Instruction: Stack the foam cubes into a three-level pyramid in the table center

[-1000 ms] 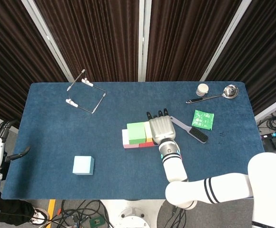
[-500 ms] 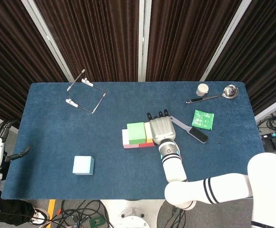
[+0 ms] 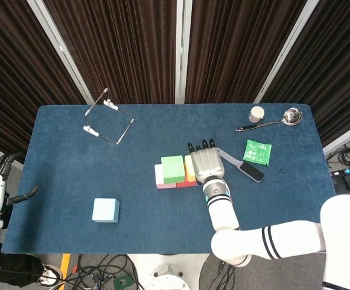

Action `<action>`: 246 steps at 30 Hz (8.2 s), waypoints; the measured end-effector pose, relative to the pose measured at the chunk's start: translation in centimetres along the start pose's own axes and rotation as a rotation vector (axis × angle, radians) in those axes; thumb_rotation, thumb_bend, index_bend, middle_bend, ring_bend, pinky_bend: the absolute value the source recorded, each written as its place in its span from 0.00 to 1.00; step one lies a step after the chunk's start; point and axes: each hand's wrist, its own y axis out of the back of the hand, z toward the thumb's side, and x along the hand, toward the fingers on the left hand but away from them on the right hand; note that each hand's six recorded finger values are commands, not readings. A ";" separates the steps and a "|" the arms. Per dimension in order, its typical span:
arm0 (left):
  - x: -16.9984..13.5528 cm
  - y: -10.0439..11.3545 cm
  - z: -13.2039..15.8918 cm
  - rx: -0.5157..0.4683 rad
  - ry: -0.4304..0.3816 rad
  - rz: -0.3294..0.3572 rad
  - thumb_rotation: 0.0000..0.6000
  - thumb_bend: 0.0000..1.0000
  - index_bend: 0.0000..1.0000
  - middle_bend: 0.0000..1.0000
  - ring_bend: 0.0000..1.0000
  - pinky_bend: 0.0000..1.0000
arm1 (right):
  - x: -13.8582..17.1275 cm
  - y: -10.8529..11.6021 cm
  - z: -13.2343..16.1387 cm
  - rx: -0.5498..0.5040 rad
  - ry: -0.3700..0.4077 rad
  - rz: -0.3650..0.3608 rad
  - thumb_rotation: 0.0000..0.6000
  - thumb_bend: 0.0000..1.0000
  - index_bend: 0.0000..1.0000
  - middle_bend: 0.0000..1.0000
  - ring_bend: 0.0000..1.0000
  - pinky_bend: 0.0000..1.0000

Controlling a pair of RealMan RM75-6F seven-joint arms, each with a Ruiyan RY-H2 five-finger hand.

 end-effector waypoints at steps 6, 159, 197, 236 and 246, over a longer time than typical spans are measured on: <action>0.0 0.0 0.1 0.001 0.001 -0.003 1.00 0.19 0.12 0.12 0.04 0.11 | 0.1 0.0 0.0 -0.007 0.006 0.003 1.00 0.21 0.00 0.15 0.00 0.00; -0.3 0.0 0.2 -0.010 -0.003 -0.017 1.00 0.19 0.12 0.12 0.04 0.11 | 1.2 3.4 2.5 0.006 0.249 -0.010 1.00 0.15 0.00 0.13 0.00 0.00; -0.6 -0.1 -0.4 -0.004 0.006 -0.020 1.00 0.20 0.12 0.12 0.04 0.11 | -1.7 1.4 4.8 0.038 0.222 -0.013 1.00 0.21 0.00 0.33 0.00 0.00; -0.6 -0.2 -0.2 -0.001 0.002 -0.025 1.00 0.19 0.12 0.12 0.04 0.11 | -1.5 1.7 4.6 0.032 0.230 -0.009 1.00 0.15 0.00 0.09 0.00 0.00; -0.5 0.0 -0.2 -0.003 0.004 -0.020 1.00 0.19 0.12 0.12 0.04 0.11 | -0.7 2.9 5.0 -0.011 0.270 -0.036 1.00 0.13 0.00 0.07 0.00 0.00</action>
